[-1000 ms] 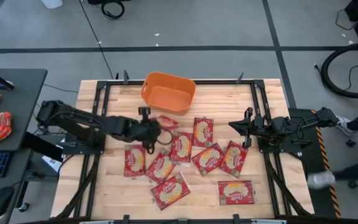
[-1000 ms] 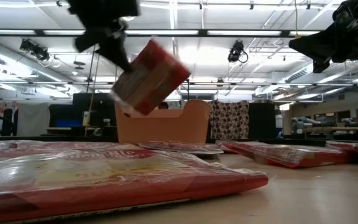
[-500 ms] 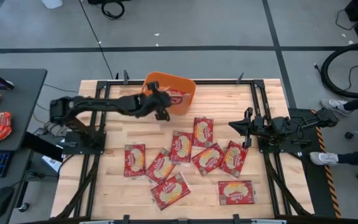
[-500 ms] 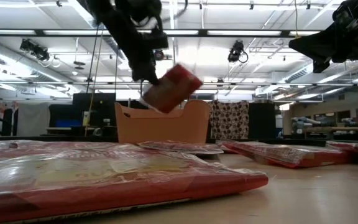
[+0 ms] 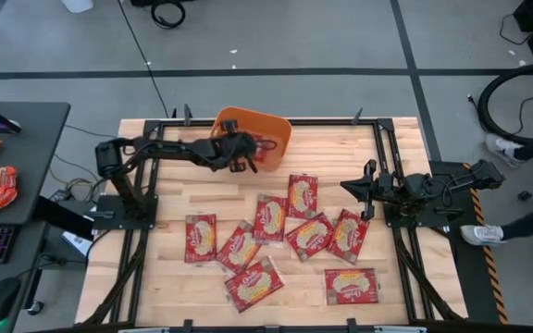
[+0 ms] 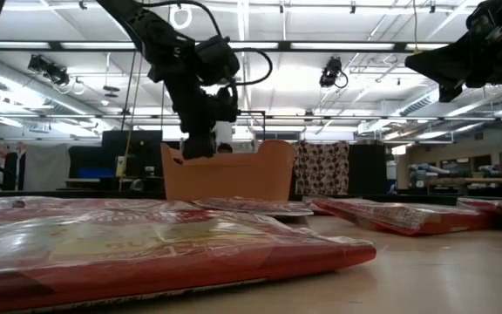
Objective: Sort popcorn bags into baskets
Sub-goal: Put the red popcorn bag into the orange bin
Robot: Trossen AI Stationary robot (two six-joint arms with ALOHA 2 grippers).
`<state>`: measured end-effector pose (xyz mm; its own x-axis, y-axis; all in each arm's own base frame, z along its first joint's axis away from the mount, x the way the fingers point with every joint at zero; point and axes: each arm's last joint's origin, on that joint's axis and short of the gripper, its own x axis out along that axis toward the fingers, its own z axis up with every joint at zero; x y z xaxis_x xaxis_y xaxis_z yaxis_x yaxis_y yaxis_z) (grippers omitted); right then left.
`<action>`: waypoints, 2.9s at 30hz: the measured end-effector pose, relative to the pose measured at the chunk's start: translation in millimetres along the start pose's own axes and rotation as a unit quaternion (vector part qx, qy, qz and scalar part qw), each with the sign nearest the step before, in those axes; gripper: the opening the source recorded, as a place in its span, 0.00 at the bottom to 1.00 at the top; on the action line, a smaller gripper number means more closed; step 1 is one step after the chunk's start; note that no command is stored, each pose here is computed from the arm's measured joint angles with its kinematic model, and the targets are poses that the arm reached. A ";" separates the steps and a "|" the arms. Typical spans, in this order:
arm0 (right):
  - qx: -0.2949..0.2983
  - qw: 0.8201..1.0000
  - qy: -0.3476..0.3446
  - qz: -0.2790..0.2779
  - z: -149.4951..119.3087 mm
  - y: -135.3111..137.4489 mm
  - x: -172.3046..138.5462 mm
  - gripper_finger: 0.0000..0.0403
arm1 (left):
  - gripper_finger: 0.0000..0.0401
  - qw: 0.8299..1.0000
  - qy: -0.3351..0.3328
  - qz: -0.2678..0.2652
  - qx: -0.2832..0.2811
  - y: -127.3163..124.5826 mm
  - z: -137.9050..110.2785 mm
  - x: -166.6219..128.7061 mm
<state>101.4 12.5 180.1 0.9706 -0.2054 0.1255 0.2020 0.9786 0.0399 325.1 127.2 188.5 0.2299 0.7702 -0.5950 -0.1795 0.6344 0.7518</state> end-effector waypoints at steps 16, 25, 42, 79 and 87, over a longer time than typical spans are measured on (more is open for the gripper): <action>0.000 1.000 0.000 0.000 0.0 0.0 0.0 0.05 | 0.33 0.945 -0.131 -0.293 0.070 -68.9 26.9 -133.0; 0.000 1.000 -0.001 0.000 0.1 0.0 0.0 0.05 | 0.40 0.968 -0.136 -0.201 0.068 -130.3 6.8 -149.4; 0.003 1.000 -0.006 0.000 1.5 0.5 1.0 0.05 | 0.51 0.882 -0.132 -0.103 0.440 -189.1 22.5 -114.6; 0.009 1.000 -0.019 0.000 4.0 0.4 1.0 0.05 | 0.01 0.981 -0.141 -0.049 0.125 -44.5 28.2 -163.0; 0.009 1.000 -0.019 -0.001 4.0 0.4 1.0 0.05 | 0.01 0.997 -0.056 -0.019 -0.045 24.8 17.1 -94.5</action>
<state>101.9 12.6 184.2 0.9646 -0.2072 0.1630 0.2002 0.9780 0.0583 315.3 69.0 268.2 0.3424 0.7365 -0.5834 -0.2520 0.6702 0.6981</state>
